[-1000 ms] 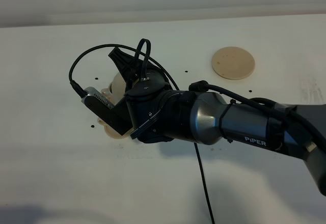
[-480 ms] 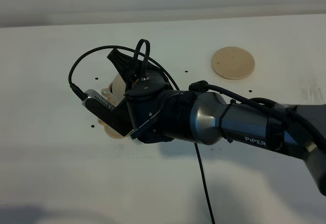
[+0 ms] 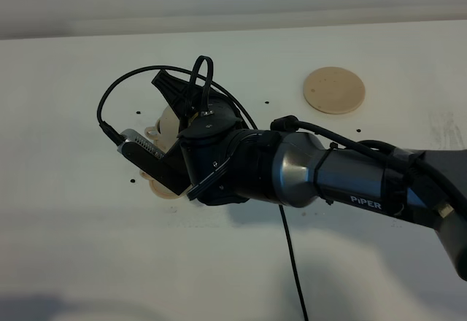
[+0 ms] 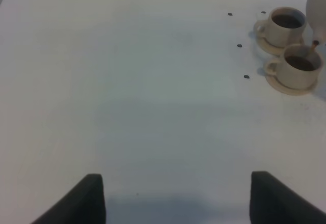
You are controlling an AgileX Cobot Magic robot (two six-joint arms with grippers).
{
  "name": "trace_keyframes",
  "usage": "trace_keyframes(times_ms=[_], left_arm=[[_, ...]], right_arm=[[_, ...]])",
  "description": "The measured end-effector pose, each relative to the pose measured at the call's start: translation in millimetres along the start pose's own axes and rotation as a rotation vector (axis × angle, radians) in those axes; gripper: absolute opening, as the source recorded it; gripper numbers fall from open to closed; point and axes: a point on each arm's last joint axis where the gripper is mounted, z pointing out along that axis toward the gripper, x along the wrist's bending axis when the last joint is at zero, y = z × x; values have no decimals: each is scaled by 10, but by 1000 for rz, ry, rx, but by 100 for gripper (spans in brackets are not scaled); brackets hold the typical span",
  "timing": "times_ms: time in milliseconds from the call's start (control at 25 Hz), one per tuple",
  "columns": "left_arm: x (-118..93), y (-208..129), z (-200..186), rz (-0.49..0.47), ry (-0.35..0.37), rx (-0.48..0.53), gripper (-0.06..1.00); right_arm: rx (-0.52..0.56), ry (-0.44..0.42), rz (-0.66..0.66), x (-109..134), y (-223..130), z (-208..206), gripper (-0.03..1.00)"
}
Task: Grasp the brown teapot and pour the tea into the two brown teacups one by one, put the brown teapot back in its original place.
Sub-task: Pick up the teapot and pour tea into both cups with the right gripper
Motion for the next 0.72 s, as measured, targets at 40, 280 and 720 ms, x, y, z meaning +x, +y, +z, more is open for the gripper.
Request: trace_keyframes(times_ms=[40,280,720], left_arm=[[0,0,0,0,0,0,57],[0,0,0,0,0,0,57],[0,0,0,0,0,0,57]], right_arm=[[0,0,0,0,0,0,9],[0,-2,-3,-2,0,0,9],[1,-7,-9,-6,-1,0,9]])
